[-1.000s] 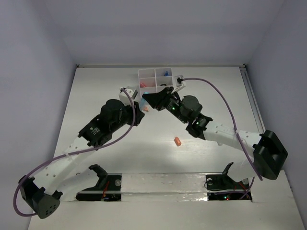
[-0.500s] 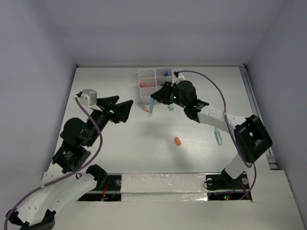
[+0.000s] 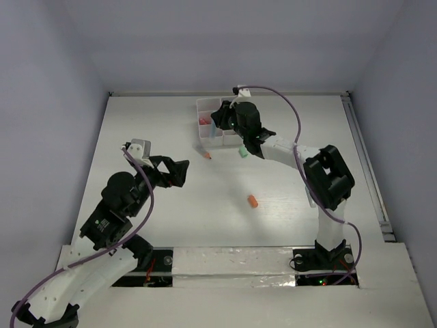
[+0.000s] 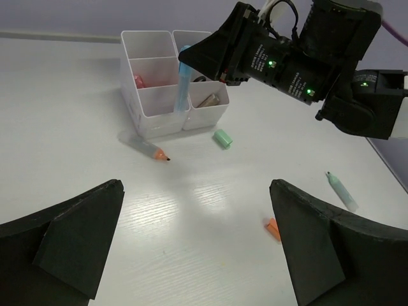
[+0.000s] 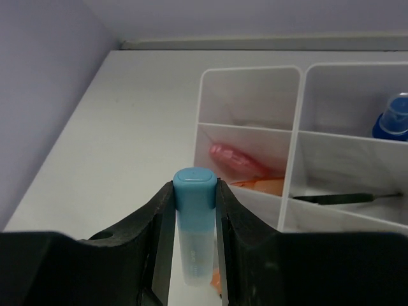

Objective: Sort the stationery into containers
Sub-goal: Place the pen in the storage box.

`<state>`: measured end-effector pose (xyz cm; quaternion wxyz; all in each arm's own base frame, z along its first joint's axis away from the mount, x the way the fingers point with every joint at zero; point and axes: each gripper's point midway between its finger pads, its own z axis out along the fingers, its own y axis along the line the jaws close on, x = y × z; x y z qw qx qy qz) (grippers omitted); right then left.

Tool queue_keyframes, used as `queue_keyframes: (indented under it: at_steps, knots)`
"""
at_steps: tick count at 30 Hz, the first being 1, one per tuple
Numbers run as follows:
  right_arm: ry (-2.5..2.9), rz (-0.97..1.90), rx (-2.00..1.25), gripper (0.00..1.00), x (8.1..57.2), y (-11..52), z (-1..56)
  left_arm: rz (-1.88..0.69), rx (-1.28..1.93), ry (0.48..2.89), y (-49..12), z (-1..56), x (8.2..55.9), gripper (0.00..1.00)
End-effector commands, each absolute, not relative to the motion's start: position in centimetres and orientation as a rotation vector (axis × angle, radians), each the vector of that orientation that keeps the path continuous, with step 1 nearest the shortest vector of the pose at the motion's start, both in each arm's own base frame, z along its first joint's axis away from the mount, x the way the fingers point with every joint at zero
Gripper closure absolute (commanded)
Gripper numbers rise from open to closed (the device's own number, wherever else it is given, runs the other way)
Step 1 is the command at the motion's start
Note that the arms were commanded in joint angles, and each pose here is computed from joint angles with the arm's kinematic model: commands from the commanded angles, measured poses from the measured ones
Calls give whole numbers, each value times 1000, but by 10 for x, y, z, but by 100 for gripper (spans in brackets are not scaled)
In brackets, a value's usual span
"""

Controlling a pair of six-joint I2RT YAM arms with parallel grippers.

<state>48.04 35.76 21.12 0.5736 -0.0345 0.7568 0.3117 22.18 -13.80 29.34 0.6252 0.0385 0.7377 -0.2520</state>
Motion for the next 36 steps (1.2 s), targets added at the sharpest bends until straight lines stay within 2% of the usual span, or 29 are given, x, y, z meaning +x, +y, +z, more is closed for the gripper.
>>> queue_keyframes:
  at_steps: [1, 14, 21, 22, 23, 25, 26, 27, 29, 30, 35, 36]
  knots:
    - [1623, 615, -84, 100, 508, 353, 253, -541, 67, 1664, -130, 301, 225, 1]
    - [1607, 561, -109, 100, 526, 360, 229, -520, 65, 1675, -129, 299, 227, 1]
    - [1604, 607, -134, 100, 520, 365, 204, -506, 52, 1682, -127, 297, 229, 1]
    - [1596, 615, -132, 96, 519, 365, 206, -506, 52, 1682, -127, 297, 229, 1]
    - [1597, 618, -136, 78, 517, 365, 205, -506, 52, 1682, -127, 297, 229, 1]
    - [1568, 642, -143, 58, 511, 364, 220, -507, 54, 1683, -127, 296, 229, 1]
    - [1563, 648, -154, 44, 509, 364, 225, -506, 54, 1685, -127, 296, 229, 1]
    - [1546, 660, -164, 39, 505, 364, 238, -508, 55, 1683, -128, 296, 229, 1]
    - [1551, 660, -182, 30, 500, 363, 244, -509, 57, 1685, -128, 296, 229, 1]
    - [1555, 660, -191, 29, 498, 362, 247, -511, 57, 1682, -128, 297, 229, 1]
    - [1587, 701, -265, 28, 464, 358, 255, -511, 54, 1677, -127, 298, 228, 1]
    - [1602, 709, -282, 30, 458, 357, 251, -514, 51, 1676, -126, 298, 227, 1]
